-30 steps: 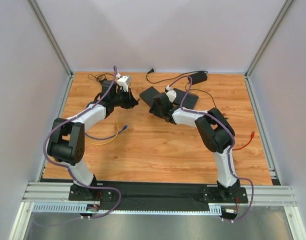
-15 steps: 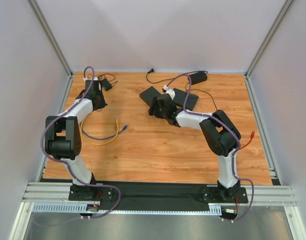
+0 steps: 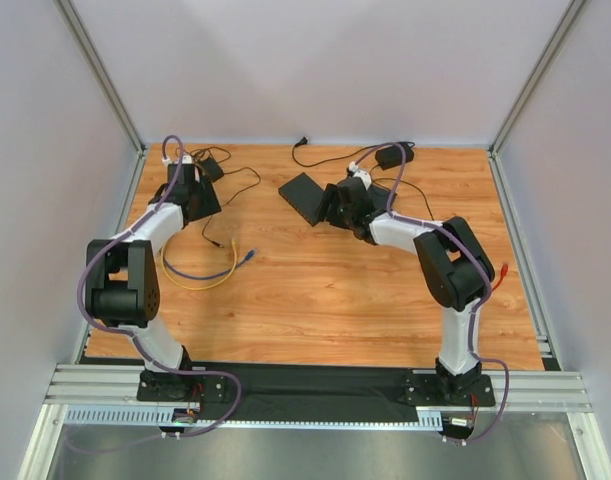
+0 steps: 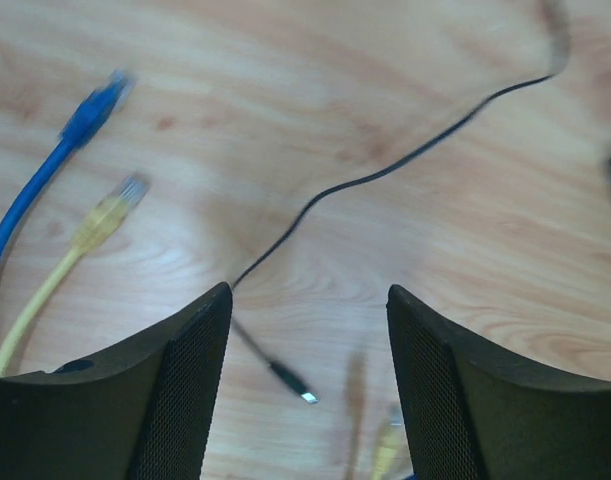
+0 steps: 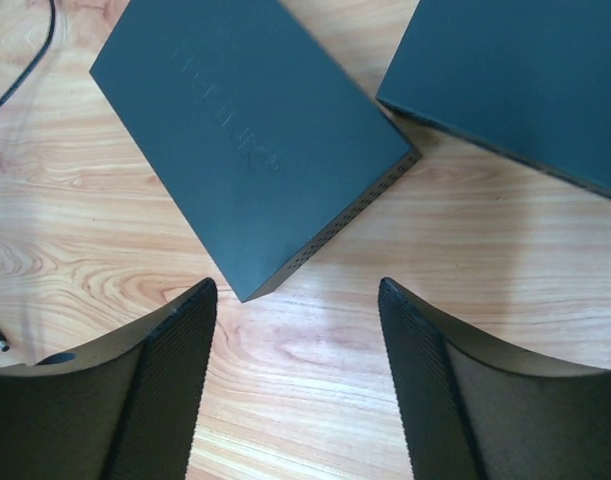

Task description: Pull the plug from the switch port

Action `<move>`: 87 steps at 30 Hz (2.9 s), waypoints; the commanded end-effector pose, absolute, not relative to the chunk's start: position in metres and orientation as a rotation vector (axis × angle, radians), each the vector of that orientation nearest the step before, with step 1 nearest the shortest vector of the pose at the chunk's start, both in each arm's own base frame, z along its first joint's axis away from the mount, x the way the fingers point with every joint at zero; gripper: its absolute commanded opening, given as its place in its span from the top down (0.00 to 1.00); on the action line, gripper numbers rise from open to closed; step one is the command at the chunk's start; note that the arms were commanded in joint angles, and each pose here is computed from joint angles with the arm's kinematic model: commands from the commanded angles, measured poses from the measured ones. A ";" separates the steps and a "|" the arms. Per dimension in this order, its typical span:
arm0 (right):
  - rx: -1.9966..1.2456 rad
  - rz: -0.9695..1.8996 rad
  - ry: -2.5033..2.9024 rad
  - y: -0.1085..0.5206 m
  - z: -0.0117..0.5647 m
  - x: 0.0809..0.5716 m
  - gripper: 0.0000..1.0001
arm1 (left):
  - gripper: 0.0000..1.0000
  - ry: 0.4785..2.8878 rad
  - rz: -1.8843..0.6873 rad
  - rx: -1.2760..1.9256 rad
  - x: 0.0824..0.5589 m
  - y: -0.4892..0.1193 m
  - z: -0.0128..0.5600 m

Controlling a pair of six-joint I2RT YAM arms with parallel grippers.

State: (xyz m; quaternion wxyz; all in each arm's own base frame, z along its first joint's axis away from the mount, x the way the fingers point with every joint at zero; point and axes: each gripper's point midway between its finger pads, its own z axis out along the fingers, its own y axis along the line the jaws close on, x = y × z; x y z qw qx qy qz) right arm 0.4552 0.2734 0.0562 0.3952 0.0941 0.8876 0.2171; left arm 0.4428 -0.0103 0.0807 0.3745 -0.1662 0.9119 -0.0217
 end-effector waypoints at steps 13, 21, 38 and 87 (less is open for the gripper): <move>0.338 0.861 2.196 0.284 0.080 0.478 0.17 | 0.26 2.006 -0.884 0.286 0.598 -0.225 0.163; 0.396 0.851 2.214 0.281 0.066 0.482 0.27 | 0.23 2.106 -0.866 0.134 0.612 -0.242 0.124; 0.352 0.775 2.312 0.283 0.047 0.489 0.32 | 0.39 2.404 -0.949 0.055 0.556 -0.247 0.046; 0.024 0.409 2.208 0.287 0.096 0.563 0.49 | 0.51 2.203 -0.585 -0.072 0.470 -0.171 0.141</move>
